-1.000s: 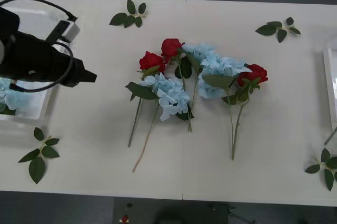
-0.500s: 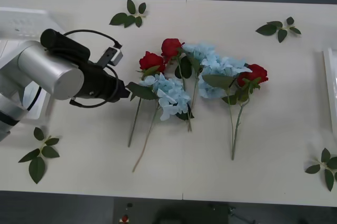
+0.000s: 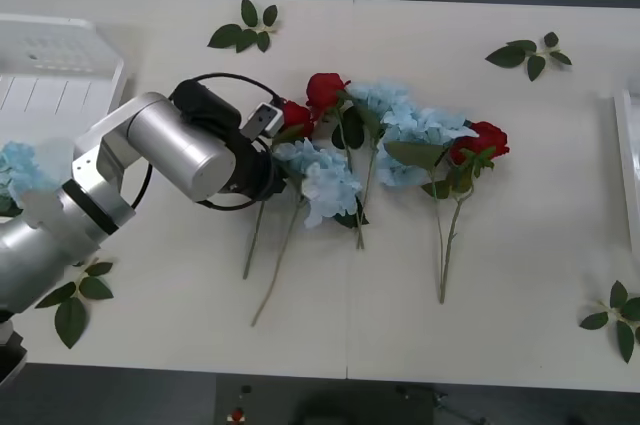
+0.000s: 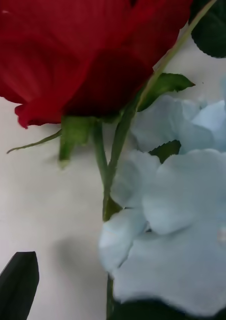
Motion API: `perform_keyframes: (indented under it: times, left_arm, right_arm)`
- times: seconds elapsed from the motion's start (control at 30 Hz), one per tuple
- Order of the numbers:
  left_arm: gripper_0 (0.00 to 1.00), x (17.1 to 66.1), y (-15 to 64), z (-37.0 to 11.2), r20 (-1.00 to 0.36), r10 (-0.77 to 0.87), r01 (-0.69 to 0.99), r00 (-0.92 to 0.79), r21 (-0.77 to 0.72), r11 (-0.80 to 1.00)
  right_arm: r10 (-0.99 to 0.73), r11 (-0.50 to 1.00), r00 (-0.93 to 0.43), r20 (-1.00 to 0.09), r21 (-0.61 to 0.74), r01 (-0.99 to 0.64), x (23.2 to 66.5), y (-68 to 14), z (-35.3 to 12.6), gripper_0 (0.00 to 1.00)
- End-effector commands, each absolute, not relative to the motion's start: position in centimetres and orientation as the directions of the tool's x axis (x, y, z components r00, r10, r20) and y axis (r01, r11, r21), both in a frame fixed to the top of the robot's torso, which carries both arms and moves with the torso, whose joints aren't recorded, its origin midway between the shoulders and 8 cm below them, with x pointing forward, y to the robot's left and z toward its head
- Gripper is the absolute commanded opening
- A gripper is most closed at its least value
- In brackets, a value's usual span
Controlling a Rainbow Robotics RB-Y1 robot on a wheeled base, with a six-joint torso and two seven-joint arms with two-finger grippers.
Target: Put the red flowers into the right box and the blue flowers into the left box
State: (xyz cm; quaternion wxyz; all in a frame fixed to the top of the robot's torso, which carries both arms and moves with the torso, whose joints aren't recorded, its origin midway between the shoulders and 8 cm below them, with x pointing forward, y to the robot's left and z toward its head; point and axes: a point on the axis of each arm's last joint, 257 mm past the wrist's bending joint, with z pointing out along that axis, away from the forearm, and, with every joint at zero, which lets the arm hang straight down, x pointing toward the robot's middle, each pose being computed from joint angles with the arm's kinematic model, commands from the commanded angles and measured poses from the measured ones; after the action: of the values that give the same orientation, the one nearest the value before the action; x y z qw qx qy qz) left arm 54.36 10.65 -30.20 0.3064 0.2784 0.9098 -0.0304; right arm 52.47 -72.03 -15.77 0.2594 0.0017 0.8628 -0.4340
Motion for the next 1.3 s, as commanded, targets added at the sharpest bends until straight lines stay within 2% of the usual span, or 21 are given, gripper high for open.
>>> perform_keyframes:
  times: [0.03,0.07,0.1,0.23,0.27,0.33,0.4,0.5,0.7,0.93,1.1,1.3]
  left_arm:
    - [0.74,56.6,10.0,-28.8,-0.627,0.439,0.482,-0.643,0.114,0.869]
    - [0.72,56.9,10.1,-29.1,-0.631,0.438,0.479,-0.640,0.119,0.870]
    - [0.71,57.1,9.9,-29.3,-0.635,0.442,0.482,-0.634,0.123,0.868]
    - [0.70,57.3,9.5,-30.3,-0.628,0.466,0.495,-0.623,0.144,0.857]
    - [0.68,57.4,9.5,-30.5,-0.623,0.476,0.499,-0.621,0.155,0.853]
    - [0.63,57.5,9.5,-30.6,-0.621,0.483,0.503,-0.617,0.161,0.849]
    - [0.49,57.3,9.3,-30.7,-0.619,0.484,0.505,-0.618,0.159,0.848]
    - [0.00,57.3,9.2,-30.7,-0.619,0.484,0.506,-0.618,0.158,0.848]
    - [0.00,57.5,9.1,-30.5,-0.622,0.489,0.507,-0.612,0.167,0.846]
    - [0.00,58.4,10.0,-29.3,-0.637,0.497,0.494,-0.589,0.202,0.846]
    - [0.00,59.5,14.4,-25.8,-0.662,0.490,0.460,-0.567,0.239,0.855]
    - [0.00,57.3,15.8,-19.7,-0.747,0.404,0.479,-0.528,0.131,0.868]
  right_arm:
    - [-0.172,0.671,-0.829,-0.532,-0.679,0.297,52.9,-72.3,-14.3,0.73]
    - [-0.150,0.699,-0.823,-0.548,-0.648,0.304,53.1,-71.7,-14.9,0.82]
    - [-0.123,0.728,-0.819,-0.561,-0.612,0.309,53.3,-70.8,-15.9,0.86]
    - [0.012,0.831,-0.804,-0.594,-0.441,0.338,54.1,-66.6,-19.5,0.95]
    - [0.096,0.869,-0.800,-0.592,-0.342,0.358,54.3,-64.2,-20.9,1.00]
    - [0.159,0.899,-0.806,-0.571,-0.254,0.357,54.5,-61.4,-21.9,1.00]
    - [0.199,0.932,-0.833,-0.516,-0.163,0.324,54.5,-57.2,-22.5,1.00]
    - [0.209,0.958,-0.867,-0.452,-0.084,0.275,54.0,-51.8,-22.9,1.00]
    - [0.163,0.983,-0.887,-0.433,-0.003,0.182,52.4,-42.7,-22.6,1.00]
    - [0.143,0.989,-0.893,-0.428,0.032,0.143,49.6,-37.0,-23.8,1.00]
    - [0.138,0.990,-0.901,-0.411,0.072,0.119,49.2,-33.9,-24.9,1.00]
    - [0.155,0.986,-0.897,-0.413,0.119,0.116,50.6,-29.6,-26.1,1.00]
